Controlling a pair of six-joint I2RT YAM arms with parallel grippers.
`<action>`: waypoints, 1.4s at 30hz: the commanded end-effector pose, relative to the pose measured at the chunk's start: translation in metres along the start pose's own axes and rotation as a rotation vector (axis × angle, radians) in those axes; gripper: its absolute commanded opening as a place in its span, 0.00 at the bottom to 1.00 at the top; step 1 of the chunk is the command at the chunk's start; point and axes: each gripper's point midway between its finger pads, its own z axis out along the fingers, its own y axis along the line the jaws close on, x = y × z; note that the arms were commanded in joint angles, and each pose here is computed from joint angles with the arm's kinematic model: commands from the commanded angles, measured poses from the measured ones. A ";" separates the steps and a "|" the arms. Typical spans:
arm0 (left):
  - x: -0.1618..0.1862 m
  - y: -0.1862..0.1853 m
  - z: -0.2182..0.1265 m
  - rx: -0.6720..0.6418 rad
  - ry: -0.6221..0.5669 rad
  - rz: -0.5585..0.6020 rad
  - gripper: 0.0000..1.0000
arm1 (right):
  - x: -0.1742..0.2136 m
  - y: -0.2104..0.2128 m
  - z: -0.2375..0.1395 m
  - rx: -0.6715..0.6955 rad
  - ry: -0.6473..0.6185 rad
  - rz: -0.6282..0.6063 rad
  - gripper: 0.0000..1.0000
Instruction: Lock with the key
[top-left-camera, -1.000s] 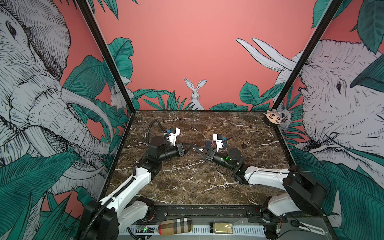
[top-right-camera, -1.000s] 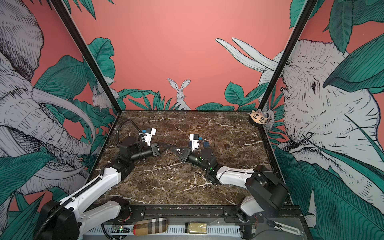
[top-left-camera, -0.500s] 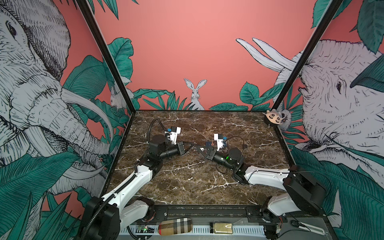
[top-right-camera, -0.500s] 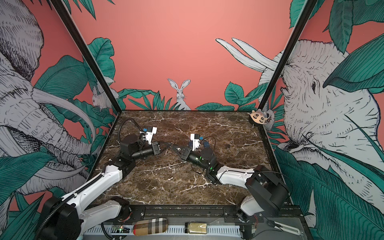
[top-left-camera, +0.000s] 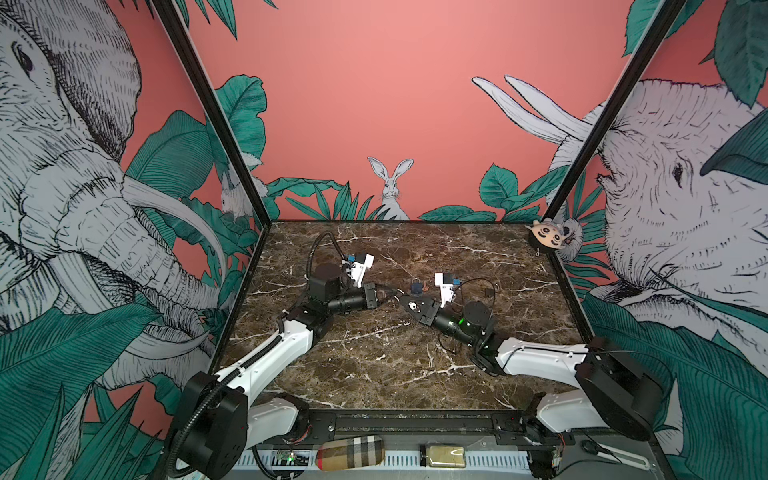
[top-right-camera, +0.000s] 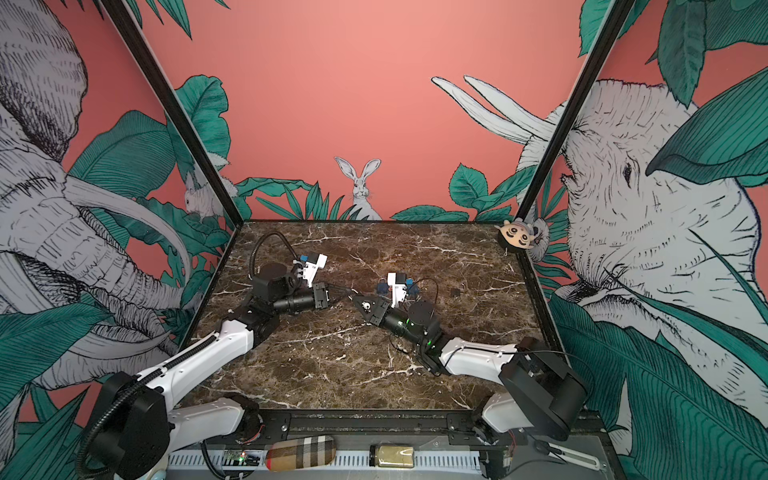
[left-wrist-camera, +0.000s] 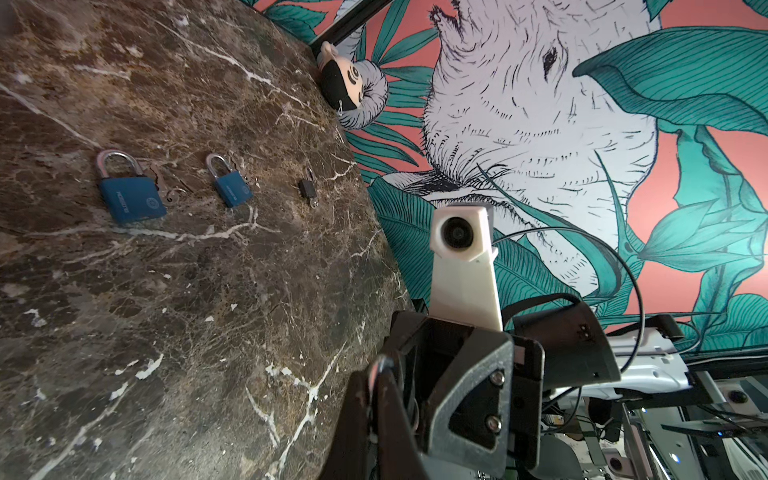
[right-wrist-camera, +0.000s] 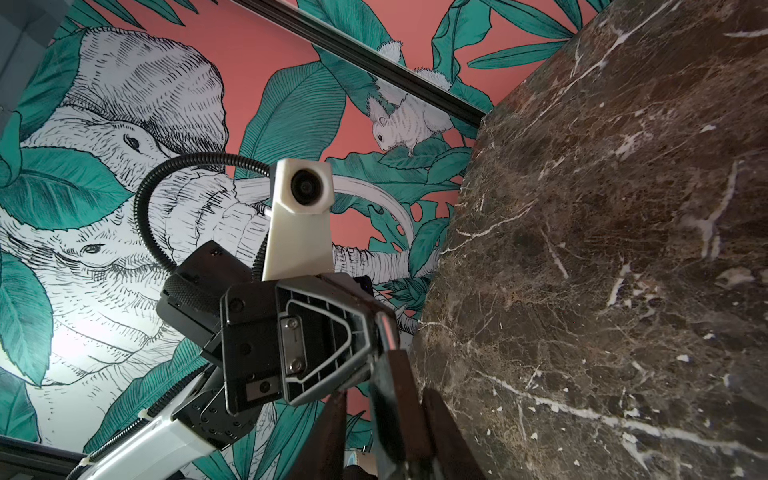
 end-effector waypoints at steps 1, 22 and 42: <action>-0.005 -0.014 0.001 0.039 0.006 0.022 0.00 | -0.012 0.033 -0.009 -0.118 -0.046 -0.042 0.33; -0.010 -0.008 0.007 0.039 0.001 -0.008 0.00 | -0.010 0.008 -0.036 -0.048 -0.090 -0.029 0.41; -0.011 -0.003 0.010 0.027 0.001 -0.027 0.00 | -0.006 -0.001 -0.034 -0.048 -0.083 -0.014 0.01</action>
